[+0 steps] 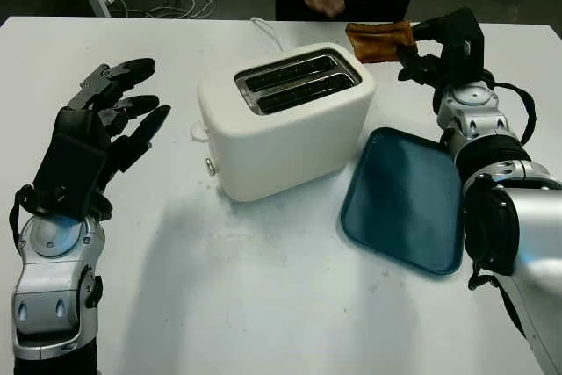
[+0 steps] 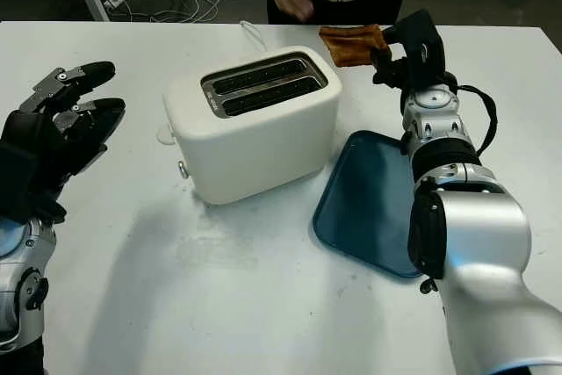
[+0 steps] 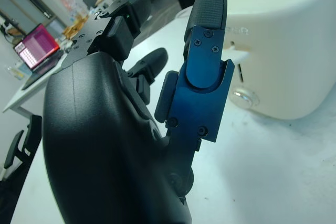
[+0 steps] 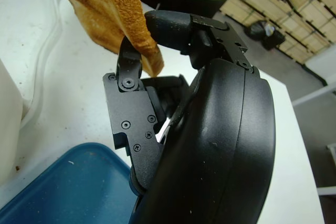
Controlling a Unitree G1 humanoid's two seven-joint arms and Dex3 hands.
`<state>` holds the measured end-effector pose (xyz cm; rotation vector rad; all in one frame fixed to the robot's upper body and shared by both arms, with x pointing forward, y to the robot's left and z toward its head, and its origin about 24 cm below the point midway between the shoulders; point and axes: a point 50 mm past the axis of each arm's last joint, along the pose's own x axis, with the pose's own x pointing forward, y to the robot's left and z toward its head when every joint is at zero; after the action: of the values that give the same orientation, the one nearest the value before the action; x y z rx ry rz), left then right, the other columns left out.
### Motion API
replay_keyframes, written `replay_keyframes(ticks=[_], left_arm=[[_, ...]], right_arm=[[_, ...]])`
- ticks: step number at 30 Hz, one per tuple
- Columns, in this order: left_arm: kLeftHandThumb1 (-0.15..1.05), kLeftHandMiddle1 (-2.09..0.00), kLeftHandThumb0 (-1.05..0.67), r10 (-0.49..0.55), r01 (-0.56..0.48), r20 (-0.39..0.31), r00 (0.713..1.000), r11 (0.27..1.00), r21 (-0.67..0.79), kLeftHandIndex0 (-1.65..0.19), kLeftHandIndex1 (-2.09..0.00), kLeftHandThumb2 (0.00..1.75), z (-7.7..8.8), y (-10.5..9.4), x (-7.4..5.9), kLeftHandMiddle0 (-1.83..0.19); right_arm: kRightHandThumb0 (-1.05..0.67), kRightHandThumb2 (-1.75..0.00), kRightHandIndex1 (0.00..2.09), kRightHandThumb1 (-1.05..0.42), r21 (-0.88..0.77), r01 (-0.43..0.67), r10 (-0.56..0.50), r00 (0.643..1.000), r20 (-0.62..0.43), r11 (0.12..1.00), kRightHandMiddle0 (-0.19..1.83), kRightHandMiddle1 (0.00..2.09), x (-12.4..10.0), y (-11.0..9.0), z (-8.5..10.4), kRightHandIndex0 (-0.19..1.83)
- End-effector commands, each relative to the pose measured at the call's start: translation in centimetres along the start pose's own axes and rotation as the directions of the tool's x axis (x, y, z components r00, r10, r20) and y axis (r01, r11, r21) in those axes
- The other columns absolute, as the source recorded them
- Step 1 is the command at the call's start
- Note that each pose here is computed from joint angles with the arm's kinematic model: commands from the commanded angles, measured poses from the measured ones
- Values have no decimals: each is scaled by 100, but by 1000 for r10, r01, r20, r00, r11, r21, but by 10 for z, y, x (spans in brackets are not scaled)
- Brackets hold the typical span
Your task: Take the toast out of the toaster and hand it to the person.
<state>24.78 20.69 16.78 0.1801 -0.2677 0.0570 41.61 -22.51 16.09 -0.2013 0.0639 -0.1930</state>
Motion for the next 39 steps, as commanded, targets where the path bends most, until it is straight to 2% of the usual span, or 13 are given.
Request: replay_keyframes(ticks=[1, 14, 28, 37, 39], left_arm=[[92, -87, -71, 0, 0, 10, 1000, 1000, 22, -38, -52, 15, 0, 2, -1, -26], [92, -84, -70, 1, -1, 10, 1000, 1000, 18, -39, -50, 14, 0, 2, -1, -27], [92, -85, -71, -2, 1, 17, 1000, 1000, 24, -40, -49, 15, 0, 2, -1, -27], [92, -85, -71, 1, -1, 10, 1000, 1000, 24, -39, -48, 14, 0, 2, -1, -27], [92, -85, -71, 1, -1, 14, 1000, 1000, 21, -39, -48, 15, 0, 2, -1, -26]], right_arm=[[-12, -39, 175, -92, 7, -1, 1, 1000, 15, 1000, 30, 175, 0, -1, -1, 59], [-14, -38, 175, -92, -10, 4, -4, 1000, 15, 1000, 35, 175, 0, 1, 1, 65], [-12, -41, 175, -92, -23, -6, 6, 1000, 24, 1000, 32, 175, 0, 1, 0, 61], [-13, -39, 175, -92, -6, -24, 24, 999, 39, 1000, 38, 175, -1, 4, 0, 63], [-16, -39, 175, -92, -3, -34, 34, 998, 56, 999, 45, 175, -1, 5, 2, 68]])
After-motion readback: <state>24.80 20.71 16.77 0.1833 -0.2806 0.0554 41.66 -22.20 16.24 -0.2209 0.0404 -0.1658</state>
